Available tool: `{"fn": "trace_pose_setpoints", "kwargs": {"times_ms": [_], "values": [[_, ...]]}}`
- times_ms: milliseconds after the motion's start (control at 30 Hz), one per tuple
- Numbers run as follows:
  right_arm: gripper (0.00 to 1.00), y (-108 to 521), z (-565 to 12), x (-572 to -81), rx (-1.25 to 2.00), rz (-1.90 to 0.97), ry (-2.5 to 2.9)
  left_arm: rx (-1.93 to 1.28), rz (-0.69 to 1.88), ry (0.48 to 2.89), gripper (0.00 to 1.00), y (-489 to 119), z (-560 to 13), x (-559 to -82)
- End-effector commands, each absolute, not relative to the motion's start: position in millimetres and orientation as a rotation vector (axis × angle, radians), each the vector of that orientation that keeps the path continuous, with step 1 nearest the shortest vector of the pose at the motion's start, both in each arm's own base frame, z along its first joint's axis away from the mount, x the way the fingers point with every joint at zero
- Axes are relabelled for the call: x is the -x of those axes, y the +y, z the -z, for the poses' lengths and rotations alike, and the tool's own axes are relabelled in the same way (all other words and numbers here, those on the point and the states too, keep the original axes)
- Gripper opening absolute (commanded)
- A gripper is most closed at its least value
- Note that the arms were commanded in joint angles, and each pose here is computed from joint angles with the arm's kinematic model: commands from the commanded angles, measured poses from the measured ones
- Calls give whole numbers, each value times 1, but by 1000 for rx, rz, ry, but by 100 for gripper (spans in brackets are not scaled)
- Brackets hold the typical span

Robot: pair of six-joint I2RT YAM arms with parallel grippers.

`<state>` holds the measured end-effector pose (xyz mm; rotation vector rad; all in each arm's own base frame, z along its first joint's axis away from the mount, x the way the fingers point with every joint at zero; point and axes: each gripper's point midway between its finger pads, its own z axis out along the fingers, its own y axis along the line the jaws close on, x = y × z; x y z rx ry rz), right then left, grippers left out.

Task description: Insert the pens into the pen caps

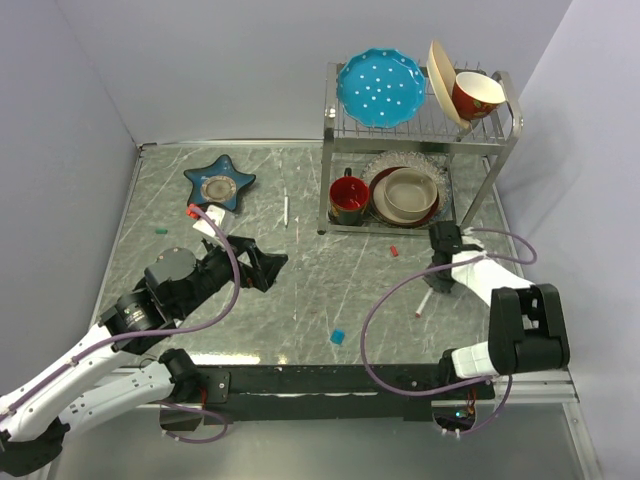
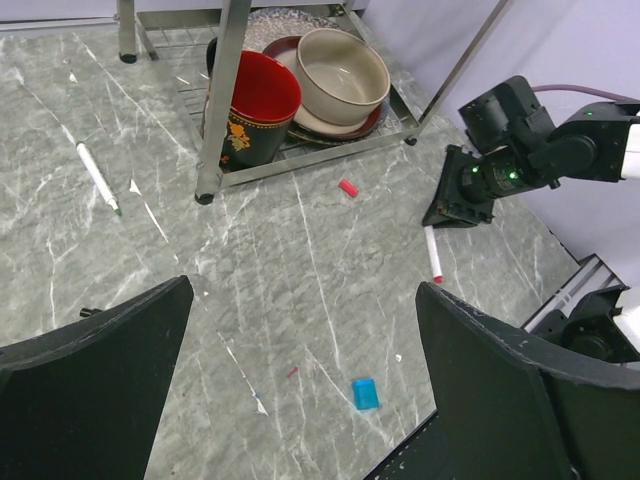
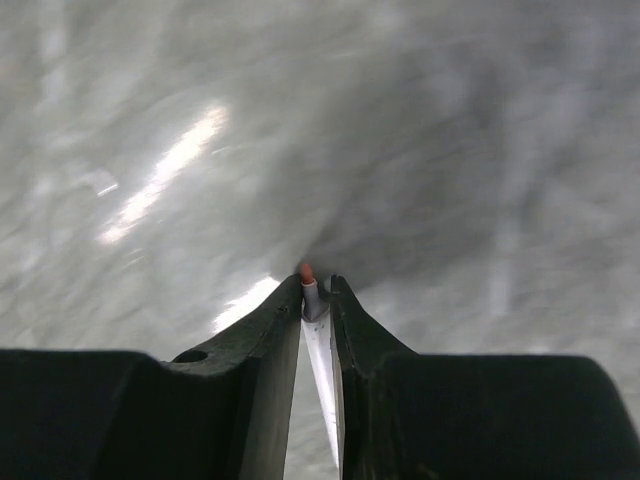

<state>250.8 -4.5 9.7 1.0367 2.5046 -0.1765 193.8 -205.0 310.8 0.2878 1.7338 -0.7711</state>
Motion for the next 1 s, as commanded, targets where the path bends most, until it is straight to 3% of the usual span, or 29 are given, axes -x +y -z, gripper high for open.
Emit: {"fn": "trace_pose_setpoints", "kwargs": {"times_ms": [0,100,200,233,300,967], "values": [[25,54,-11,-281,-1034,-80,2509,-271,763,1681,99,-202,-327,-197],[25,72,-10,-284,-990,-116,2526,-275,753,1685,100,-202,-325,-198],[36,87,-11,-284,-964,-150,2534,-272,746,1686,99,-202,-325,-199],[44,88,-10,-282,-966,-144,2540,-268,746,1685,100,-201,-325,-199],[47,92,-11,-278,-953,-136,2552,-267,743,1688,99,-202,-324,-200],[48,81,0,-240,-822,147,2673,-260,704,1703,99,-200,-319,-205]]}}
